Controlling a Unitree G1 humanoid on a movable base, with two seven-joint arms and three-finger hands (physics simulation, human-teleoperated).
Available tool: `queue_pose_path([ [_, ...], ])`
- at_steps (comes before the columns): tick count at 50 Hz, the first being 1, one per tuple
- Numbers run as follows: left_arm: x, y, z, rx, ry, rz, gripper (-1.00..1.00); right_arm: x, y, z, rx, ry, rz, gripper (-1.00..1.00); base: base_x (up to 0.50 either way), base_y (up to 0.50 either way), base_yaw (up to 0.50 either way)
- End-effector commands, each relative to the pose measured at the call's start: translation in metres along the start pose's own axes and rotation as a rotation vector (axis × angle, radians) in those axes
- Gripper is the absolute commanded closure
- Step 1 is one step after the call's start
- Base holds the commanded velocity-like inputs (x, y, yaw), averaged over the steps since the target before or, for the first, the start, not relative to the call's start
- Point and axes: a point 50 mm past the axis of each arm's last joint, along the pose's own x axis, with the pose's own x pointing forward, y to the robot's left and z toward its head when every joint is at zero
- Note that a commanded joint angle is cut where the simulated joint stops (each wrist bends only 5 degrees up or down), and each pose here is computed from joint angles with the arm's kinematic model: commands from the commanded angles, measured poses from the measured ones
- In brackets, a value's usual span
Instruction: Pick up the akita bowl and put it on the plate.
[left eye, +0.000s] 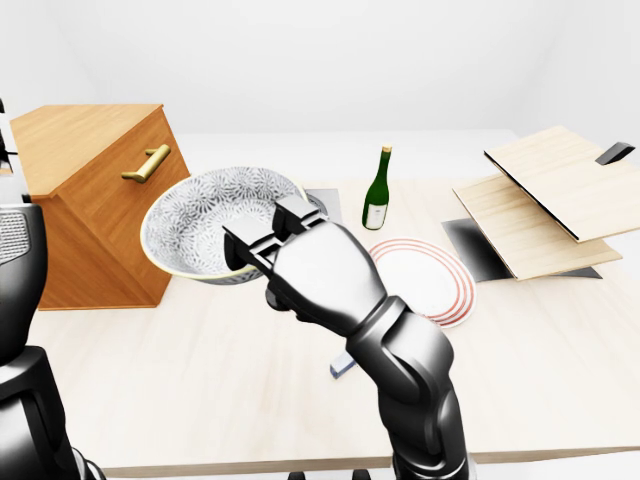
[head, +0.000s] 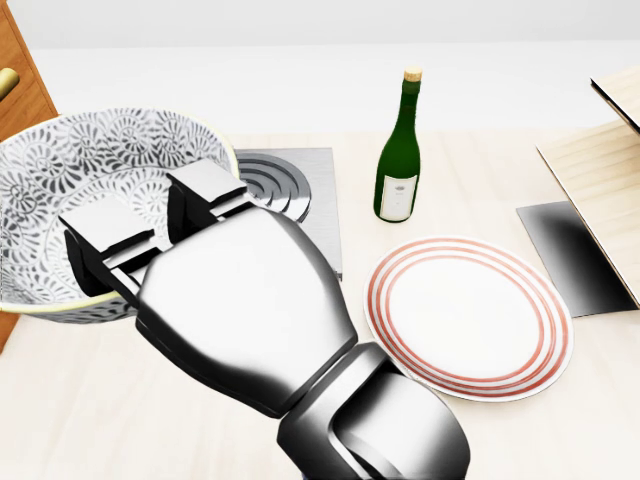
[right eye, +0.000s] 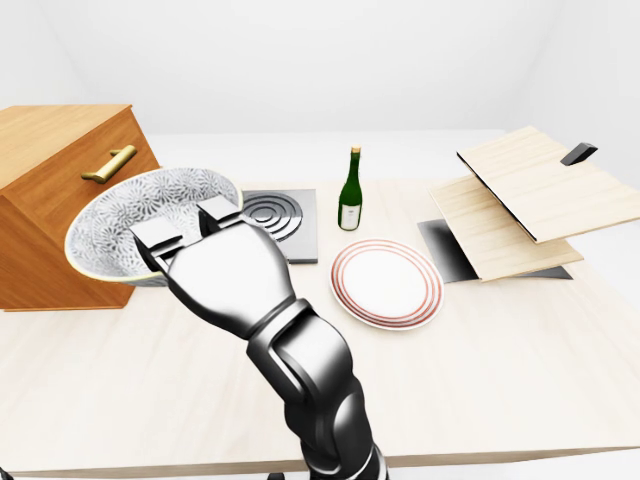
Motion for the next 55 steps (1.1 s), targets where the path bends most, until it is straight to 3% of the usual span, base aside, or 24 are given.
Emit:
queue_pose_path([
  [1,0.000,-0.001,-0.001,-0.003,0.012,-0.006,-1.00,0.001,-0.014,-0.016,-0.058,0.043,-0.048,0.96,0.00,0.00,0.00],
  [8,0.000,0.000,-0.001,-0.004,0.013,-0.004,-1.00,-0.005,0.017,-0.061,-0.071,0.178,0.137,0.97,0.00,0.00,0.00],
  [15,-0.001,0.001,-0.001,0.002,0.003,0.005,-1.00,-0.013,0.025,-0.098,-0.085,0.282,0.217,0.98,0.00,0.00,0.00],
  [27,0.000,-0.001,-0.002,0.001,0.020,-0.006,-1.00,-0.032,0.006,-0.126,-0.187,0.389,0.176,0.98,0.00,0.00,0.00],
  [41,-0.001,0.000,-0.002,0.008,0.017,-0.002,-1.00,-0.046,-0.005,-0.134,-0.151,0.411,0.119,0.98,0.00,0.00,0.00],
  [49,-0.001,0.000,-0.002,0.011,0.017,0.002,-1.00,-0.046,-0.023,-0.133,-0.211,0.404,0.038,0.98,0.00,0.00,0.00],
  [55,-0.001,0.001,-0.003,0.018,0.025,0.003,-1.00,-0.059,-0.017,-0.147,-0.202,0.461,0.016,0.98,0.00,0.00,0.00],
])
